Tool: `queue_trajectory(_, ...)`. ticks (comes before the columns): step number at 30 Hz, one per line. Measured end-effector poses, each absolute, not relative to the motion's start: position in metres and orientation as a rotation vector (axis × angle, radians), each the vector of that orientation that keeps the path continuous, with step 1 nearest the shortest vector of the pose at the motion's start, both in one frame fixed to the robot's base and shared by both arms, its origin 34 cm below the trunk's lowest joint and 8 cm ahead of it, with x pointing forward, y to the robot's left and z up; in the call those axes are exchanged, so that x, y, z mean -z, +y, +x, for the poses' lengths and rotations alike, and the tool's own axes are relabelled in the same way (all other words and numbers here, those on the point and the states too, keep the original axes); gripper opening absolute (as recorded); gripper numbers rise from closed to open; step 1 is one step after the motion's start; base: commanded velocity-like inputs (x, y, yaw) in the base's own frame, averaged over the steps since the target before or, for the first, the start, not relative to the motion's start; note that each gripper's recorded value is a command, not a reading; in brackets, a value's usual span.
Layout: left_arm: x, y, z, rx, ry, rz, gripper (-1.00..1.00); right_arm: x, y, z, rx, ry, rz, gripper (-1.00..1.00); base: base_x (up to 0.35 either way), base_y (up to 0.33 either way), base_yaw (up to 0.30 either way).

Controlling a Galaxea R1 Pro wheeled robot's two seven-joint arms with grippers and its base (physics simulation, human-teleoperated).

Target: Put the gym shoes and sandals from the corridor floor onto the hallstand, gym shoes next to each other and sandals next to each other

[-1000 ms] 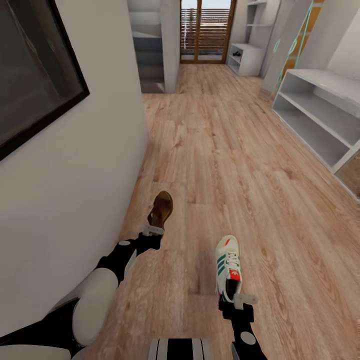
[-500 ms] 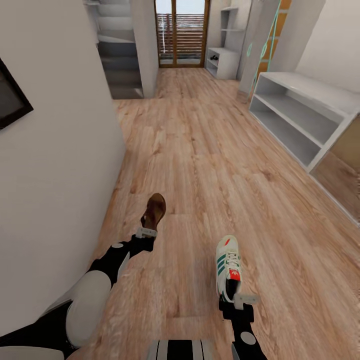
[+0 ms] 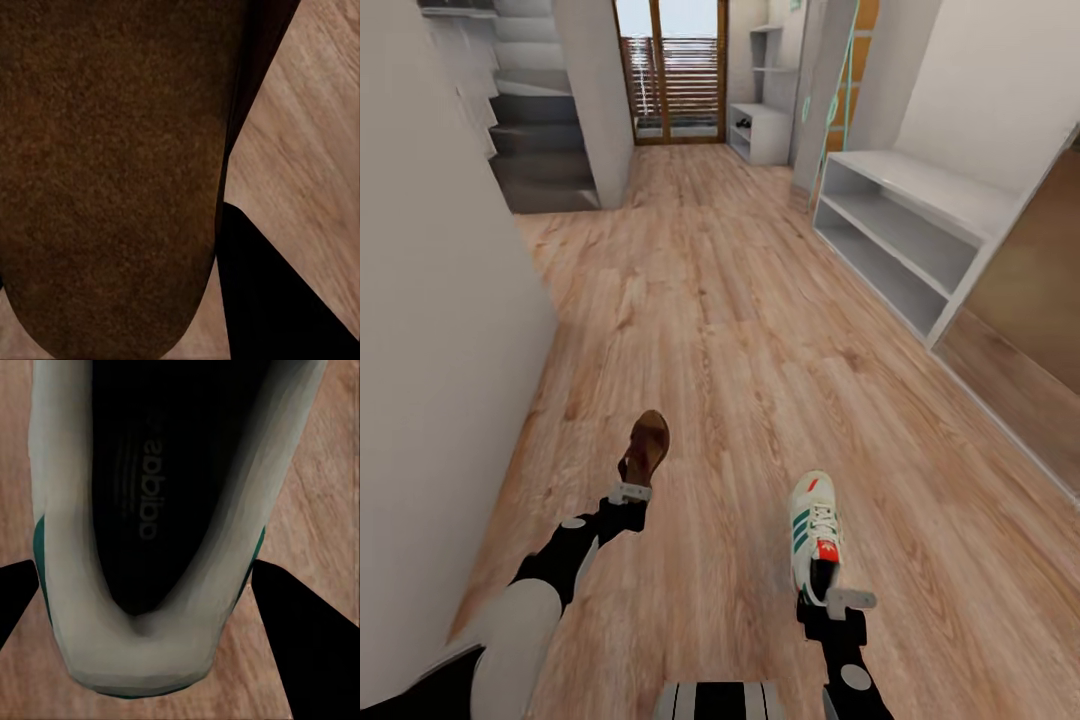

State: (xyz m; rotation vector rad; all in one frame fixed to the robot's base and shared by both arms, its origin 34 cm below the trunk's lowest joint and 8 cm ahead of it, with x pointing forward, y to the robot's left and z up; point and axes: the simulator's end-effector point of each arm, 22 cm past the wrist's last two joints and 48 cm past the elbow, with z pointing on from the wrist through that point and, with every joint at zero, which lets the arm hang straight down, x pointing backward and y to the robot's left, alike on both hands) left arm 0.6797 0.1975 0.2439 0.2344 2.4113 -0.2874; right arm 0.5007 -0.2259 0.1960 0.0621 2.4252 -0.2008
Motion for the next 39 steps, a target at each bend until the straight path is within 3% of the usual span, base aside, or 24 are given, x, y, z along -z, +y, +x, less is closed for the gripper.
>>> queue_trajectory(9, -0.222, 0.266, 0.632, 0.199, 2.42, 0.092, -1.0, -0.198, -0.225, 0.503, 0.197, 2.42, 0.056, -1.0, 0.285, -0.2, -0.069)
queue_trajectory(17, -0.196, 0.319, 0.568, -0.003, 2.397, -0.017, -1.0, -0.197, -0.263, 0.501, 0.266, 2.415, 0.023, -1.0, 0.284, -0.101, -0.001)
queue_trajectory(39, -0.172, 0.338, 0.465, -0.092, 2.405, -0.091, -1.0, -0.167, -0.316, 0.44, 0.311, 2.405, -0.053, -1.0, 0.022, -0.002, 0.0)
